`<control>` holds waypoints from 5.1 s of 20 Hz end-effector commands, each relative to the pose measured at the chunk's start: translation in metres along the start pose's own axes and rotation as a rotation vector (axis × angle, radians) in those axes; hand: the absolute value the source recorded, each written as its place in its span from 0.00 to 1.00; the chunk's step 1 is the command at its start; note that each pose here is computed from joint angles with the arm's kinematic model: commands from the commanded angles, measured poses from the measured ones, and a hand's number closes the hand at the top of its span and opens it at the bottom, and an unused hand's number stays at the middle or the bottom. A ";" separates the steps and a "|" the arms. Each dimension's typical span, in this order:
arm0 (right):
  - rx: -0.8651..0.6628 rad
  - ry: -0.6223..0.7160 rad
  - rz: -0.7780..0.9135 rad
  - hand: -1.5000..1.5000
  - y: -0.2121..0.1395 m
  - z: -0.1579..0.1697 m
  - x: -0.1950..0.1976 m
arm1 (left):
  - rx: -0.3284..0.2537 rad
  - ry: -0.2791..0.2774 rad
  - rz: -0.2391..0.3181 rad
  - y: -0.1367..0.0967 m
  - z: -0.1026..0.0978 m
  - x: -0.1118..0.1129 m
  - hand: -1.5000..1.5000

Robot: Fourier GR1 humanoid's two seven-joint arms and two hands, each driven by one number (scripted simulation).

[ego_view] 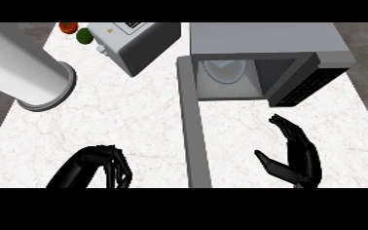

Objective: Pick up the milk, place it into the microwave and close the microwave

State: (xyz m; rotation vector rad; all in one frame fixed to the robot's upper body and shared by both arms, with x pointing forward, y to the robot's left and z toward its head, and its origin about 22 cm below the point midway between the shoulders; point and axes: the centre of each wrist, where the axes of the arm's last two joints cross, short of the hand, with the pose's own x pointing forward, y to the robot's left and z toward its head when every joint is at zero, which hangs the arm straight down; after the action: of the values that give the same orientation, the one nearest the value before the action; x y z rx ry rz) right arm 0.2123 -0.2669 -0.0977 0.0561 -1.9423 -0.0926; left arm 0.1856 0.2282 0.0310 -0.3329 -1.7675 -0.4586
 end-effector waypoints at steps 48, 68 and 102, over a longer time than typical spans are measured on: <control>0.429 -0.246 -0.110 0.00 -0.030 -0.076 0.192 | -0.090 -0.046 -0.061 -0.138 -0.255 0.009 1.00; 0.532 -0.261 -0.106 0.00 -0.032 -0.102 0.225 | 0.033 -0.067 -0.058 -0.129 -0.279 0.023 1.00; 0.535 -0.274 -0.076 0.00 -0.061 -0.132 0.263 | 0.411 0.031 -0.020 -0.114 -0.270 0.001 1.00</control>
State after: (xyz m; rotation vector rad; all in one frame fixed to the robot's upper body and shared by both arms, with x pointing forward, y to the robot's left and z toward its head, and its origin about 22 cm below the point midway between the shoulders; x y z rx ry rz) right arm 0.2392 -0.3492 0.1853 0.4994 -2.1870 0.4057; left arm 0.3480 -0.0012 0.0675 -0.1418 -1.8516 -0.2479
